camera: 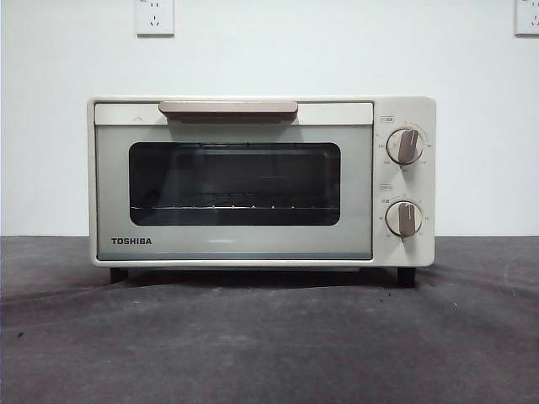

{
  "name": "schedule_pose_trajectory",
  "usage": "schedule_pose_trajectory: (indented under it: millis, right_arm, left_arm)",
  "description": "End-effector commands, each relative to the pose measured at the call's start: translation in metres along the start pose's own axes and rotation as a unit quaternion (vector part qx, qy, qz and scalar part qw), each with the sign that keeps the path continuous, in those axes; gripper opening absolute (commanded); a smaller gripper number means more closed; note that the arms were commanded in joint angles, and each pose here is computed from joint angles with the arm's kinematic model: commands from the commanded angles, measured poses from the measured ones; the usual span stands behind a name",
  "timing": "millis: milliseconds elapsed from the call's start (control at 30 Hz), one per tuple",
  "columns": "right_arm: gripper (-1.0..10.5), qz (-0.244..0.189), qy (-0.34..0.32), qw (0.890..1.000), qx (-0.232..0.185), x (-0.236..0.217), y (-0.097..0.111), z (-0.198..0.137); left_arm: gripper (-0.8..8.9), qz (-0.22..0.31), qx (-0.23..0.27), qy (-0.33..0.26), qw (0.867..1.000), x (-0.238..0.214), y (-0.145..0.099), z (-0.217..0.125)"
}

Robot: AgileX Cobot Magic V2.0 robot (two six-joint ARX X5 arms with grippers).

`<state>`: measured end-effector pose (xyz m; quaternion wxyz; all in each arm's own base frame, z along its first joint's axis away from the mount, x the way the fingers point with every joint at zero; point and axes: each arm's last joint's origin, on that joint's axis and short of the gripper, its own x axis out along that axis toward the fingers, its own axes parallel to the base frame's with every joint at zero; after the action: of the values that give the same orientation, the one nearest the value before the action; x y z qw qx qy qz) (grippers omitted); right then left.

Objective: The left arm flap open the oven, the right arm pick bread and place it into oven, the left arm flap close the oven

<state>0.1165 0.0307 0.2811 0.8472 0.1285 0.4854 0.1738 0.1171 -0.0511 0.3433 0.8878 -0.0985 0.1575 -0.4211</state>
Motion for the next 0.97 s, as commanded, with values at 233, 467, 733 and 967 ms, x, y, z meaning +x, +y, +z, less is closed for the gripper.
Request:
schedule_pose_trajectory:
  millis: [233,467,733,967]
  right_arm:
    - [5.4,-0.069,0.118,0.989,0.062,0.048,-0.016,0.010]
    - [5.4,-0.095,0.155,0.981,0.071,0.078,-0.022,0.014]
    - [5.4,-0.116,0.214,0.966,0.082,0.107,-0.029,0.016]
    - [4.9,-0.134,0.252,0.954,0.090,0.130,-0.037,0.016]
  left_arm:
    - [5.23,-0.003,0.015,-0.010,1.000,-0.002,-0.003,0.007]
    - [5.23,-0.003,0.015,-0.010,1.000,-0.002,-0.003,0.007]
    - [5.23,-0.003,0.015,-0.010,1.000,-0.002,-0.003,0.007]
    - [5.23,-0.003,0.015,-0.010,1.000,-0.002,-0.003,0.006]
